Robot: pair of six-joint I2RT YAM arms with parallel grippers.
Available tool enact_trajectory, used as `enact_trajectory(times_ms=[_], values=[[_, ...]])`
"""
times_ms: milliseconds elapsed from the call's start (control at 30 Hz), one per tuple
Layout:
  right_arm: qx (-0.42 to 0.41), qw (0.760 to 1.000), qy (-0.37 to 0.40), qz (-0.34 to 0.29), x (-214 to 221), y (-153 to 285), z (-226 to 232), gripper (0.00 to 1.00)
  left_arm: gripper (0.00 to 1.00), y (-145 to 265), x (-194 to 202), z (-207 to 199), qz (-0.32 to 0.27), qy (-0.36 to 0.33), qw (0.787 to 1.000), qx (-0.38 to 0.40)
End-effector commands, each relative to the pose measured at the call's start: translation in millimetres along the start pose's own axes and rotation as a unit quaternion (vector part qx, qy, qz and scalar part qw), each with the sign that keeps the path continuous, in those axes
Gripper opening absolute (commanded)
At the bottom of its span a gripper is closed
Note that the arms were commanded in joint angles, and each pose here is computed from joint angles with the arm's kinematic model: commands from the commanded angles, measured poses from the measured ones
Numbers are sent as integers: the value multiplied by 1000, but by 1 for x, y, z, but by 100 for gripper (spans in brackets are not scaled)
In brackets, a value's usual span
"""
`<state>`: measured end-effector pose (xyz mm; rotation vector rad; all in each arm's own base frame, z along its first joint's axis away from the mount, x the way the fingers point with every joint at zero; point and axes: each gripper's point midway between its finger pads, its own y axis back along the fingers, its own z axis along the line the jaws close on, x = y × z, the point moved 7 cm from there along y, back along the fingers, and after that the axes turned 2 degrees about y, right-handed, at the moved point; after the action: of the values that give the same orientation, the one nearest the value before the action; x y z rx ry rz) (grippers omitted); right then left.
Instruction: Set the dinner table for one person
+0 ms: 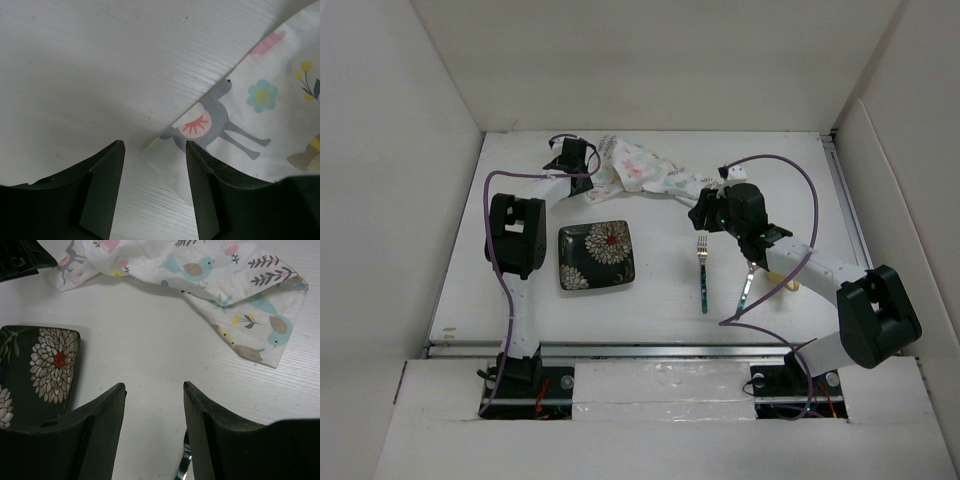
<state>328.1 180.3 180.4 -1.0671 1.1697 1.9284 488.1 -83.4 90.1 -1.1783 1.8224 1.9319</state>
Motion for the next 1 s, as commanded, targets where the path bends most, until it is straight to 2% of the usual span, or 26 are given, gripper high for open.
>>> enact_trajectory(times_ms=[0,133,233,433,500,600,633,700,733,767,967], values=[[-13,998,-3,-55,-30,-1,4,56,48,5,-9,-2,-8,-37,999,-16],[-28,998,-15,-60,-37,-3,3,56,47,3,-3,-8,-4,-80,996,-42],[-33,997,-18,-69,-44,-3,3,55,40,-2,4,-9,9,-99,993,-56],[-37,996,-16,-77,-52,-1,2,56,46,-3,11,-10,24,-109,993,-38],[-44,996,-17,-77,-52,-1,4,56,44,-7,15,-11,34,-117,992,-34],[-56,995,-18,-83,-54,1,7,56,28,-7,16,-10,39,-118,992,-35],[-57,995,-21,-85,-55,2,7,56,19,-7,16,-11,38,-118,992,-34],[-58,994,-19,-92,-59,7,8,56,15,-7,16,-10,39,-118,992,-36],[-53,994,-21,-94,-61,9,4,56,4,-7,16,-10,39,-119,991,-36],[-53,994,-21,-95,-61,10,4,56,0,-6,15,-10,38,-119,991,-37],[-45,993,-21,-108,-66,25,-2,56,0,-1,10,-10,31,-101,994,-18]])
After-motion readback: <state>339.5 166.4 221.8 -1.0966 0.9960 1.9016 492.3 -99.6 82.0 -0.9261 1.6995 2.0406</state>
